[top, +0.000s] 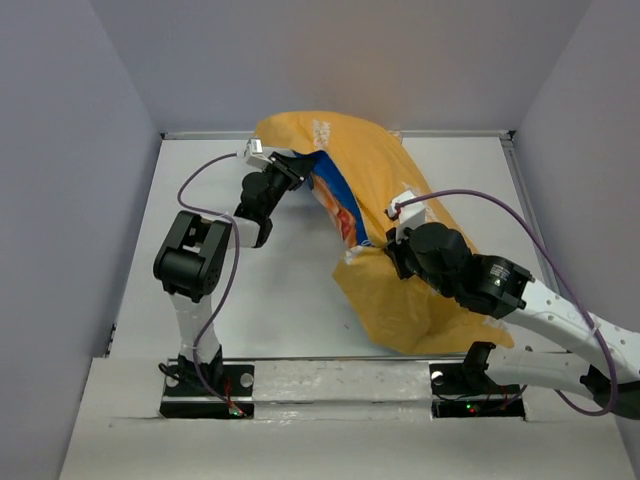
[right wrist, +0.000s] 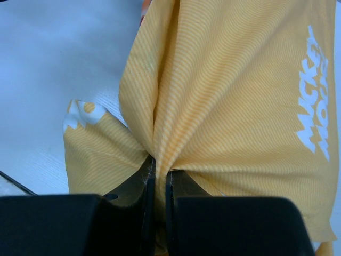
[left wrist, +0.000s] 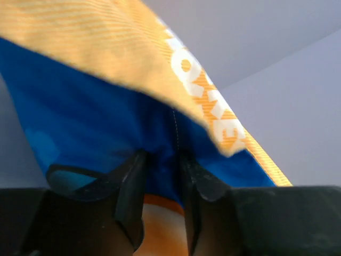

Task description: Put the pillow into the pillowcase

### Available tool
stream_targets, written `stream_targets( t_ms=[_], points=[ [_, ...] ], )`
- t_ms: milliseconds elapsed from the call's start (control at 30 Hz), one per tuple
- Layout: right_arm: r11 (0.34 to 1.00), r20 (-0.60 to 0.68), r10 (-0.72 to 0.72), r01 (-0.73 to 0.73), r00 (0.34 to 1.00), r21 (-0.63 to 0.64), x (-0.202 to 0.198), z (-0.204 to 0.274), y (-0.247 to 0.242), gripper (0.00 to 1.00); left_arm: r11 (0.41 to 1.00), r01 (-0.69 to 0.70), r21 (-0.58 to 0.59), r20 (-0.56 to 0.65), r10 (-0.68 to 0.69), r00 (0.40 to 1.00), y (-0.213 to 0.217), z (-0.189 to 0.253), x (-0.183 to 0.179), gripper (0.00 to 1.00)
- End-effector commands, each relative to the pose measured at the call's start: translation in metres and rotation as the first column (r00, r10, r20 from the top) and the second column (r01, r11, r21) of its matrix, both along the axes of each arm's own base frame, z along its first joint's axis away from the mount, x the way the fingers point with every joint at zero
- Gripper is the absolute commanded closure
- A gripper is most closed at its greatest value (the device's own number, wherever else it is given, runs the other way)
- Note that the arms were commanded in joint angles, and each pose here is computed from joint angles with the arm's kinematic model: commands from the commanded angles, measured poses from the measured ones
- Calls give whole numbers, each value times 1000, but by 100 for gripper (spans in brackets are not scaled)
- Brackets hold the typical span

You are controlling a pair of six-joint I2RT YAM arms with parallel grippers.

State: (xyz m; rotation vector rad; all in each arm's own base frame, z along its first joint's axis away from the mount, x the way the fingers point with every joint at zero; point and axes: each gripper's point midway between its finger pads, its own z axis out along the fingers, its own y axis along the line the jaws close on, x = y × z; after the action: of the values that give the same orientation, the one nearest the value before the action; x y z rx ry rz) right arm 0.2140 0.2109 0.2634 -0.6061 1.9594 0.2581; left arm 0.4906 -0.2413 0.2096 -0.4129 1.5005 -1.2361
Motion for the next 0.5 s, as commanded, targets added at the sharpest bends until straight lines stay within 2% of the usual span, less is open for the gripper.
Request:
stream_targets(
  t_ms=[0, 100, 133, 167, 200, 233, 267, 300, 333, 433, 467],
  points=[
    [989, 89, -4, -9, 996, 146, 0, 44, 2, 100, 998, -44, -40, 72, 47, 996, 16, 33, 4, 100],
    [985, 106, -10, -9, 994, 171, -3, 53, -3, 100, 993, -116, -27, 159, 119, 980, 53, 66, -17, 100],
    [983, 112, -5, -15, 994, 183, -4, 57, -4, 100, 985, -167, -47, 225, 173, 959, 71, 106, -35, 100],
    [980, 112, 6, -28, 994, 197, -8, 61, -5, 100, 977, -206, -49, 254, 212, 944, 84, 121, -48, 100],
    [972, 121, 11, -39, 993, 230, -12, 70, -8, 100, 970, -239, -34, 245, 240, 939, 95, 116, -63, 100],
    [963, 120, 44, -74, 992, 257, -18, 77, -5, 100, 958, -281, -57, 358, 282, 890, 111, 166, -98, 100],
    [953, 124, 60, -94, 990, 289, -24, 87, -6, 100, 947, -318, -32, 338, 310, 889, 120, 164, -110, 100],
    [938, 132, 86, -125, 987, 325, -32, 97, -8, 100, 946, -322, -27, 360, 310, 880, 122, 175, -126, 100],
    [920, 133, 137, -176, 982, 350, -41, 104, -4, 100, 938, -338, -79, 432, 338, 836, 134, 213, -162, 100],
    [866, 132, 214, -251, 968, 432, -63, 128, -2, 100, 931, -364, -41, 438, 344, 831, 144, 229, -196, 100],
    [831, 138, 285, -316, 949, 458, -77, 136, 2, 100, 927, -373, -31, 451, 346, 822, 150, 237, -218, 100]
  ],
)
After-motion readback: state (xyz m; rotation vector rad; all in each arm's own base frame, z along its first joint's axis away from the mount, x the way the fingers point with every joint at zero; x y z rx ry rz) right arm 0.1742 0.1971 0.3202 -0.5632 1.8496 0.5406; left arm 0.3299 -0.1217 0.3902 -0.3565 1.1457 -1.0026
